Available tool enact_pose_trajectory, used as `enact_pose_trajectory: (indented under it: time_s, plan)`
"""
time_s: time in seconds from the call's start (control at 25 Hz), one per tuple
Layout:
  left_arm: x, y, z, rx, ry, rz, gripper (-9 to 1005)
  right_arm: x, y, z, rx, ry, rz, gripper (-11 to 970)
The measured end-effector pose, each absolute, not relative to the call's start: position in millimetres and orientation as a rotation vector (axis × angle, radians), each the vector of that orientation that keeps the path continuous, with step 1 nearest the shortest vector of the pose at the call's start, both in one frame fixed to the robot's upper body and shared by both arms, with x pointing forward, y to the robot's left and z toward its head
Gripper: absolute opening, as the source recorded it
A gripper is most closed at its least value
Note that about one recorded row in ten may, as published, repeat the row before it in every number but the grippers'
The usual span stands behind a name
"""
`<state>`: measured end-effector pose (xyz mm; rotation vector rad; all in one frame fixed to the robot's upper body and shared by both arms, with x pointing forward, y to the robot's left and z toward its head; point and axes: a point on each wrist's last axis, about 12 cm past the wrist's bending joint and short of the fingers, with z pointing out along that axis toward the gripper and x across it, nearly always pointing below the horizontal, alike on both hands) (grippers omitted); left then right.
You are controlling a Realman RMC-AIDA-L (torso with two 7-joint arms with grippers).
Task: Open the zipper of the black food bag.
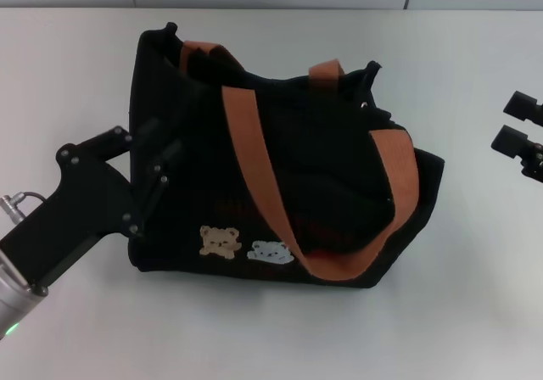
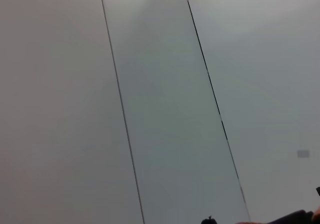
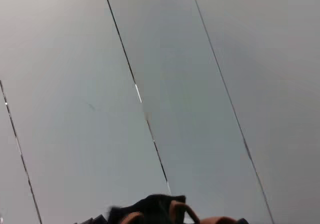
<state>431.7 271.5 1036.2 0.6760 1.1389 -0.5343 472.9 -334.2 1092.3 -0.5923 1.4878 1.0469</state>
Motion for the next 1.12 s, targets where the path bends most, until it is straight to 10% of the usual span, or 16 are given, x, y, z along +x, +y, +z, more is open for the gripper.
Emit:
enact_pose_trajectory:
  time_s: [0.68,1.12]
  plan:
    - [425,289,1061,0.606,0.987,-0.593,692,466,-333,1099,-0.621,1.37,1.025,756]
    - [420,286,1072,1.042,1.104,-1.146,801,444,-311,1100,-1.045,1.316,1.254,756]
